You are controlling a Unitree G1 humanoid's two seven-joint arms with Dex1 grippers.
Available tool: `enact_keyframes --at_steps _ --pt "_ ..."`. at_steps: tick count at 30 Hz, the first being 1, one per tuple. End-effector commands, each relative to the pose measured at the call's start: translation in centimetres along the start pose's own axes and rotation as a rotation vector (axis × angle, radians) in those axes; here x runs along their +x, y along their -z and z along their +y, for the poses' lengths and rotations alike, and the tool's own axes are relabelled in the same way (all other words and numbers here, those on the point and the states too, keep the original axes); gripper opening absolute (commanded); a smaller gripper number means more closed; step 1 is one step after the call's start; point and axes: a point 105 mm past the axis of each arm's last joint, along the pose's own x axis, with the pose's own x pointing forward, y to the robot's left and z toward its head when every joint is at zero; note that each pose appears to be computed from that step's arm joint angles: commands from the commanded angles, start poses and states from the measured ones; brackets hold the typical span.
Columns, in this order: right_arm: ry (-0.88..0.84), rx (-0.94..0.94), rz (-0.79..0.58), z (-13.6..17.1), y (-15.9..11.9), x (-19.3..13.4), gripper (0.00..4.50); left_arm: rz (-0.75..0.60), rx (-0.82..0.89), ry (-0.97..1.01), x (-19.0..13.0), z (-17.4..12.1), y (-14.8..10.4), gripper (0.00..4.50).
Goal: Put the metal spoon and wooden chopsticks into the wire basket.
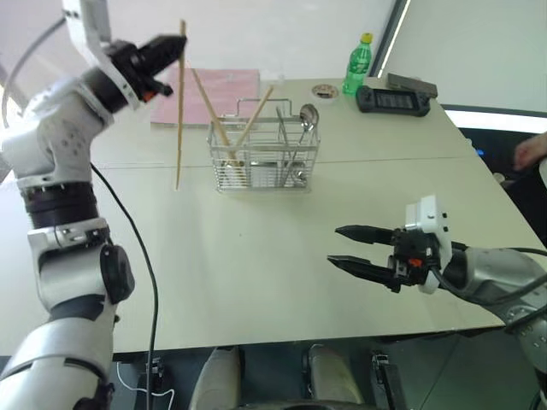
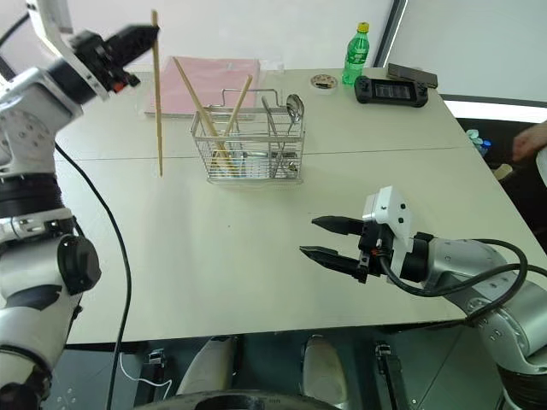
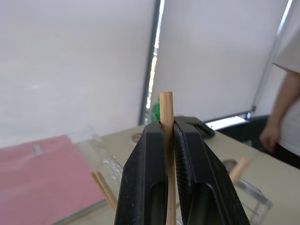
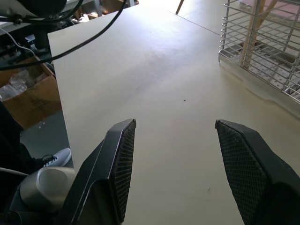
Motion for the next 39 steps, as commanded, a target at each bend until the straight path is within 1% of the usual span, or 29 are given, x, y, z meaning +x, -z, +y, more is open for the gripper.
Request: enact_keyframes --at_steps 1,5,8,11,18,21,26,30,34,38,39 --pt "-0.006 -0.033 -0.026 0.0 -0.9 0.2 2.81 -0.113 0.013 0.006 1.9 -0.5 -2.0 0.03" --pt "0.0 -0.035 -0.03 -0.1 -1.1 0.3 2.81 -0.155 -0.003 0.026 4.0 -1.2 -2.1 0.03" --pt "0.012 -0.034 -0.032 0.0 -1.1 0.3 2.81 -0.209 -0.029 0.041 5.5 -1.9 -2.7 0.03" --pt "0.029 -0.026 -0.033 0.2 -1.0 0.1 2.81 -0.224 -0.027 0.074 6.8 -2.9 -3.0 0.03" --pt "0.052 -0.016 -0.043 0.5 -1.0 0.2 2.81 -0.28 -0.01 0.096 8.2 -3.6 -5.0 0.03" --pt "0.054 -0.014 -0.049 0.6 -1.1 0.3 2.81 -0.284 0.002 0.104 8.5 -3.8 -5.3 0.03" --pt "0.064 -0.012 -0.06 0.6 -1.4 0.3 2.81 -0.234 0.061 0.165 9.1 -5.1 -3.2 0.03" --pt "0.074 -0.005 -0.07 0.4 -1.6 0.2 2.81 -0.208 0.057 0.168 8.8 -4.9 -1.4 0.03" --pt "0.075 -0.004 -0.077 0.3 -1.7 0.1 2.81 -0.209 0.023 0.157 8.5 -4.7 -0.2 0.03" --pt "0.095 -0.012 -0.109 -0.2 -2.4 0.1 2.81 -0.224 -0.025 0.131 8.0 -4.2 0.2 1.6" --pt "0.103 -0.017 -0.116 -0.4 -2.5 0.1 2.81 -0.227 -0.032 0.126 7.9 -4.1 0.2 2.13"
